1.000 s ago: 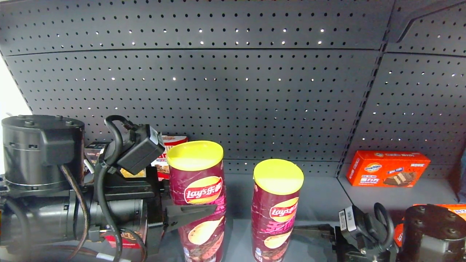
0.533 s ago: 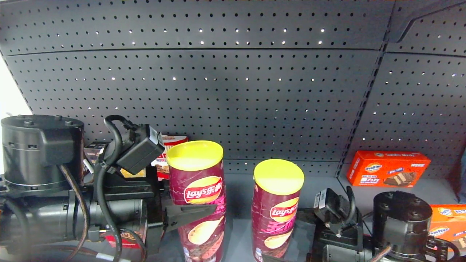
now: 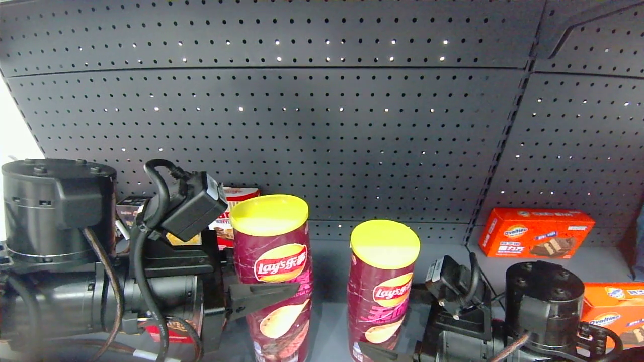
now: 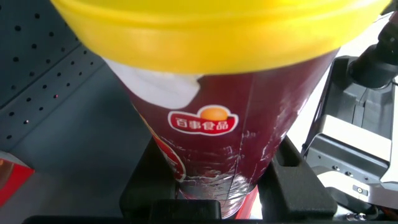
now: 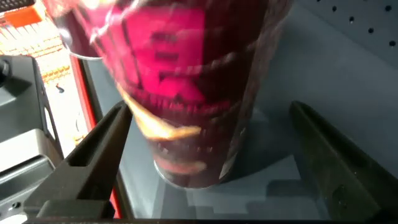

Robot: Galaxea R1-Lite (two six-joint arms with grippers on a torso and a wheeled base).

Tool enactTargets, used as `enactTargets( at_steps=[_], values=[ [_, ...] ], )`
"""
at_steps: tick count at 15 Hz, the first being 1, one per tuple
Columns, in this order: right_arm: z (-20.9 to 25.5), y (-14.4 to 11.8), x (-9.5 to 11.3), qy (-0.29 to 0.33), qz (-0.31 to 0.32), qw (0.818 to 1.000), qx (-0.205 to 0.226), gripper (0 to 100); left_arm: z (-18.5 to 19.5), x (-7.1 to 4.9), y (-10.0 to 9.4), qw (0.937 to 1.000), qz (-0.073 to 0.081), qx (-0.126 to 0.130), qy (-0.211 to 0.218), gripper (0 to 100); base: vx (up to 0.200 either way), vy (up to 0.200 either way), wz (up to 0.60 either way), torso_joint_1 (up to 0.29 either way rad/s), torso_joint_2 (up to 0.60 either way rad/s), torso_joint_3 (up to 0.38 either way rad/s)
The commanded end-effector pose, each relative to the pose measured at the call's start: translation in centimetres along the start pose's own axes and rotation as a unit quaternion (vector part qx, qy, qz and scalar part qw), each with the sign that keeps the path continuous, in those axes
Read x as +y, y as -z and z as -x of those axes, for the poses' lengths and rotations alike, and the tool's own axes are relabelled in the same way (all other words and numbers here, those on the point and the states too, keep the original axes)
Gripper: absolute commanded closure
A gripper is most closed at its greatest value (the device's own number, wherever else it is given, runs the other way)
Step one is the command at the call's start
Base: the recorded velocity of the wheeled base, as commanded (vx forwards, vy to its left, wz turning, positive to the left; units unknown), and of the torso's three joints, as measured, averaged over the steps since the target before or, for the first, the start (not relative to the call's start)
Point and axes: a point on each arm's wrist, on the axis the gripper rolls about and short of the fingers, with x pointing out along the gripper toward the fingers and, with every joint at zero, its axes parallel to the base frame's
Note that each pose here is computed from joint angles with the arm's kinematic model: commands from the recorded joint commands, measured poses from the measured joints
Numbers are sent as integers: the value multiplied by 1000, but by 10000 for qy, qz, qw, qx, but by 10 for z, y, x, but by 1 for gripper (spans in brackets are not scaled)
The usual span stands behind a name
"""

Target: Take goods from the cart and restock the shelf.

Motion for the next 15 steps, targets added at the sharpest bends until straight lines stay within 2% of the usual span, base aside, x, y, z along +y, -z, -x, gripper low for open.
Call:
enactTargets(
  at_steps=[1,15],
  values=[
    [-4,0,-2,22,-8,10000,21,0,0,0,0,10000,-3,-6,-1,100,0,0,0,0,0,0],
    [5,5,-9,435,-87,9989,172,0,0,0,1,10000,2,13,9,100,0,0,0,0,0,0]
  ],
)
